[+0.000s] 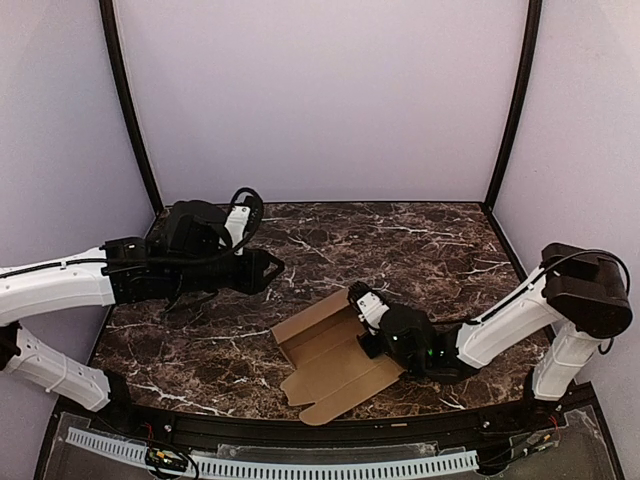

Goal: Fold the paper box

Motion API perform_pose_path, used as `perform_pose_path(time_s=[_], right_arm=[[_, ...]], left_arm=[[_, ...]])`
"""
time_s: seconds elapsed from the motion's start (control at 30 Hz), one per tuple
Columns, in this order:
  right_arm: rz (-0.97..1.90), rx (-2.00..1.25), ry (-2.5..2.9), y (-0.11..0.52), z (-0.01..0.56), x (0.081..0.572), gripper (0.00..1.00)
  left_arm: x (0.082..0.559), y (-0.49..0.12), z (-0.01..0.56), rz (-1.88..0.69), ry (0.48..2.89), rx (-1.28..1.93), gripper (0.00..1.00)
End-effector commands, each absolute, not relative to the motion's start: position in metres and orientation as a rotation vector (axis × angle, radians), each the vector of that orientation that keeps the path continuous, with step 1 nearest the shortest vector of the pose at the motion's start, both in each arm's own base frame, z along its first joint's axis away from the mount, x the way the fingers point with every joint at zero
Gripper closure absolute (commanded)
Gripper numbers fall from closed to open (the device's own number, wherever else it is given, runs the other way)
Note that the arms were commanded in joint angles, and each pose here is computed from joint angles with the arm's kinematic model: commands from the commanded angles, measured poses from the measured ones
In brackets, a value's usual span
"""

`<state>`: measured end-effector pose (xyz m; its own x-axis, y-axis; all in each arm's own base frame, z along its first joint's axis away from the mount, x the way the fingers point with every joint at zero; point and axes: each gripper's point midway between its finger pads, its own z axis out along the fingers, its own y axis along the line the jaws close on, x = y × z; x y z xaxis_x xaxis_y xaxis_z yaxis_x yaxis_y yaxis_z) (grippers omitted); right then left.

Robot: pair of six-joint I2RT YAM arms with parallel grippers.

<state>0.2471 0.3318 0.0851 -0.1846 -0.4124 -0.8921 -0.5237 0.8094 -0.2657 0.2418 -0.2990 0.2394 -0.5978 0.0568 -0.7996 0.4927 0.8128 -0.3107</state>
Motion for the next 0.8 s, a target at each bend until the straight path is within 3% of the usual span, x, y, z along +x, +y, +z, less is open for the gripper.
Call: perform_pose_path(time_s=[0.0, 0.27, 0.53, 0.77], right_arm=[[0.296, -0.771, 1.594, 0.355, 0.118, 0.237, 1.00], [0.443, -0.874, 1.429, 0.373, 0.117, 0.215, 1.00], [0.466, -0.850, 1.461, 0.384, 0.102, 0.225, 1.00], [0.457, -0.825, 1.516, 0.386, 0.090, 0.233, 1.00]], left_arm=[[0.245, -0.318, 0.222, -0.654, 2.155, 0.551, 0.68], [0.241, -0.363, 0.214, -0.830, 2.139, 0.692, 0.71], [0.230, -0.379, 0.208, -0.936, 2.139, 0.756, 0.78], [0.224, -0.388, 0.191, -0.994, 2.197, 0.775, 0.94]])
